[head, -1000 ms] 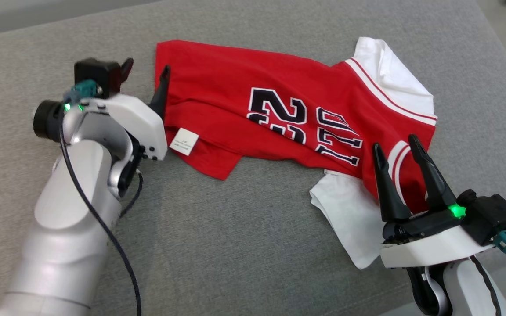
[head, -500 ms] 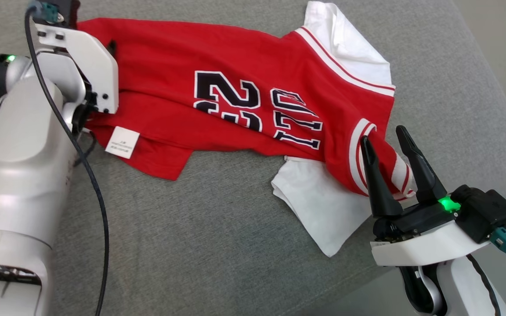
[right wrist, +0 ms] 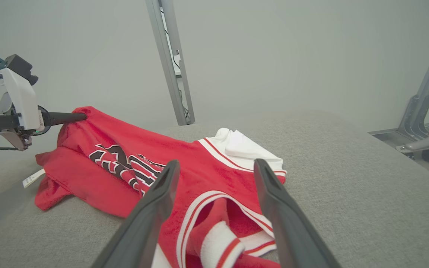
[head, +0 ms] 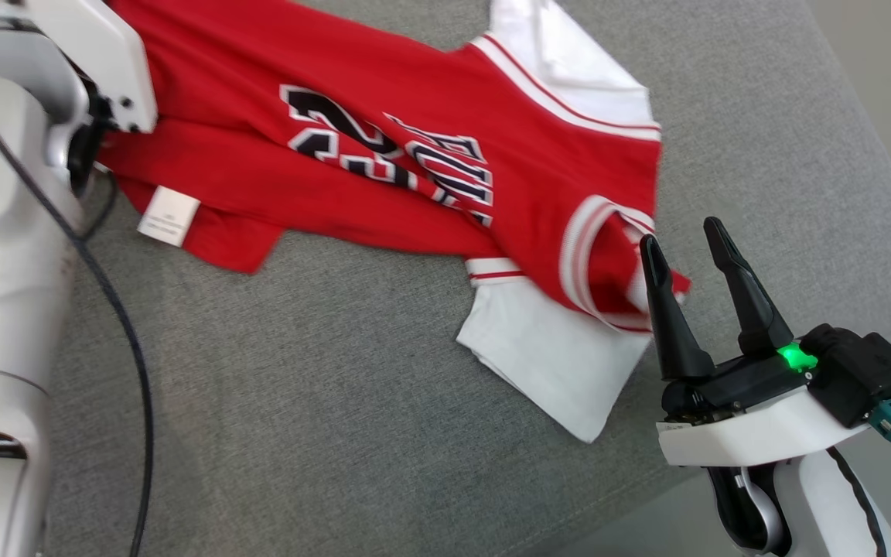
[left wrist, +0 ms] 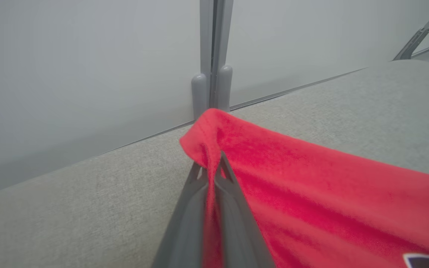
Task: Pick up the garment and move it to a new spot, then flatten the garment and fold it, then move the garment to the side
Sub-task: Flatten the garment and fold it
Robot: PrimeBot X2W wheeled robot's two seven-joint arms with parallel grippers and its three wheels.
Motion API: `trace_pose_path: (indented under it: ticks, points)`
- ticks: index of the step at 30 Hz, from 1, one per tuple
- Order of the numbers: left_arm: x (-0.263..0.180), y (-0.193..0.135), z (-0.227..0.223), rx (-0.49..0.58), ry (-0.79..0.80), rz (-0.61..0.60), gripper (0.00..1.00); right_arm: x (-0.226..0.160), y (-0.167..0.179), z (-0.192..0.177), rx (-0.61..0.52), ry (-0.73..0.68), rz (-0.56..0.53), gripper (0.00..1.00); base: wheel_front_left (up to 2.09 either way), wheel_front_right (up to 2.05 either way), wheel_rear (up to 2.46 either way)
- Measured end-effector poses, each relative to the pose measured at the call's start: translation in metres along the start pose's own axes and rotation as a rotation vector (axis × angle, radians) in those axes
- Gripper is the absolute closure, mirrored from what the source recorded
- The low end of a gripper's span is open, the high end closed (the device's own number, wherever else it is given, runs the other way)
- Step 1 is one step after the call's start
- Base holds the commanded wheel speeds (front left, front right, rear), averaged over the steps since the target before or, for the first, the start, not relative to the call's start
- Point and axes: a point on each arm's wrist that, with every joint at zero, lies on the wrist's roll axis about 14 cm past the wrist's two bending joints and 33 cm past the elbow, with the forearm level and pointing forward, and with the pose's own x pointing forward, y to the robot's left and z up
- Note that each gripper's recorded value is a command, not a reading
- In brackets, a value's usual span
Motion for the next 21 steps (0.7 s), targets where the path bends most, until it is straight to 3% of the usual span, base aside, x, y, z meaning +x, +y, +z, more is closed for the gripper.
trace_pose_path:
  ticks: [10,12,17,21]
  points:
    - [-0.024,0.069,0.052,-0.032,-0.18,0.17,1.0,0.005,0.015,0.002,0.006,-0.015,0.048,0.0,0.0,0.0,0.0]
    - [-0.027,0.069,0.05,-0.021,-0.176,0.17,0.0,0.006,0.019,0.002,0.006,-0.015,0.061,0.0,0.0,0.0,0.0]
    - [-0.04,0.071,0.043,-0.024,-0.193,0.174,0.0,0.01,0.029,0.007,0.005,-0.033,0.092,0.0,0.0,0.0,0.0]
    - [-0.059,0.078,0.055,-0.093,-0.272,0.184,0.0,0.012,0.037,0.015,0.004,-0.057,0.116,0.0,0.0,0.0,0.0]
